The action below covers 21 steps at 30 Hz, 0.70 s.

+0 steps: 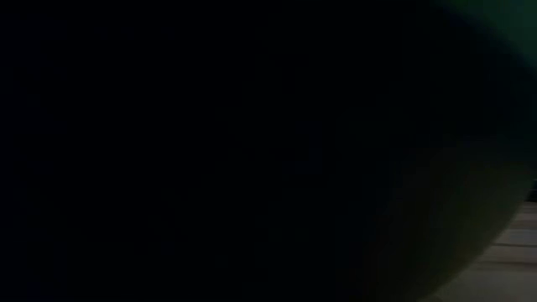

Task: Sort dishes
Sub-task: Put the light green plate in the dish rack

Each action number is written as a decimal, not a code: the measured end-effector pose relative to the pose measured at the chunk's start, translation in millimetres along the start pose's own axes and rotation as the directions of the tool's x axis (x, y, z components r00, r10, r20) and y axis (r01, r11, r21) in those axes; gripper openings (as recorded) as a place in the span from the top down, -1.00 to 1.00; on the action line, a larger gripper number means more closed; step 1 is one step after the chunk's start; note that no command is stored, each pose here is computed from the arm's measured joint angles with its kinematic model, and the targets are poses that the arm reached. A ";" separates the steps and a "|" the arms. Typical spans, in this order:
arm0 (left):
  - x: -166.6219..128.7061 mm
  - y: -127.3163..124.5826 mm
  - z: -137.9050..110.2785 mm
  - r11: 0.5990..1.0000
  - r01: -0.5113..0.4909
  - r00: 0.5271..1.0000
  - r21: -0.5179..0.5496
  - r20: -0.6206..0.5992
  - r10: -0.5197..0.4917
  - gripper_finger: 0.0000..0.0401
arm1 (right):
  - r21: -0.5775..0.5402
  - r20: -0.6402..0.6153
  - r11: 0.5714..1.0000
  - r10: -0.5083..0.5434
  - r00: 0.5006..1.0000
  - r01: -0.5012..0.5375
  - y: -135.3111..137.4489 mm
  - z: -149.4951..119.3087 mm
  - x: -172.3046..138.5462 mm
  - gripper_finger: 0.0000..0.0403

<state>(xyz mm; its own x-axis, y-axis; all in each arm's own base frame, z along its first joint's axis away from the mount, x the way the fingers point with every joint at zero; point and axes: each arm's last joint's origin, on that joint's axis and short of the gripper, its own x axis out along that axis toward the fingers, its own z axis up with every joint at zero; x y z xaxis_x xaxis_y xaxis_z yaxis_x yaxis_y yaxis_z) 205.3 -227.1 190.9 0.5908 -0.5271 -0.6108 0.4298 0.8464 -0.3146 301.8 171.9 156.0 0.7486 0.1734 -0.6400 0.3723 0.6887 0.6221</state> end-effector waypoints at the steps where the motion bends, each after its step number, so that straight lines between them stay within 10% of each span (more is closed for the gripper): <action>1: 3.2 -0.6 1.0 0.999 -0.005 1.000 0.039 -0.002 0.005 0.18 | 0.010 0.002 1.000 -0.006 1.000 0.006 -0.8 -0.6 1.2 0.28; 10: 35.2 -8.3 9.0 0.929 -0.004 0.999 0.369 -0.030 0.017 0.18 | 0.039 0.055 0.999 -0.032 0.998 0.030 -2.4 0.3 3.1 0.28; 21: 61.3 -8.7 3.7 0.883 0.008 0.995 0.469 -0.092 0.040 0.18 | 0.041 0.063 0.999 -0.030 0.998 0.028 -2.0 0.9 3.0 0.28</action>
<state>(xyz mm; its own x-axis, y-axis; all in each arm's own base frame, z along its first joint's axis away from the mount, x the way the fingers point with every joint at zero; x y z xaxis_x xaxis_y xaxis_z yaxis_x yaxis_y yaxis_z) 240.3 -267.0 158.8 0.5426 -0.4836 -0.6869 0.7041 0.7078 0.0579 303.8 170.4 153.2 0.7702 0.1075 -0.6287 0.4152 0.6637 0.6222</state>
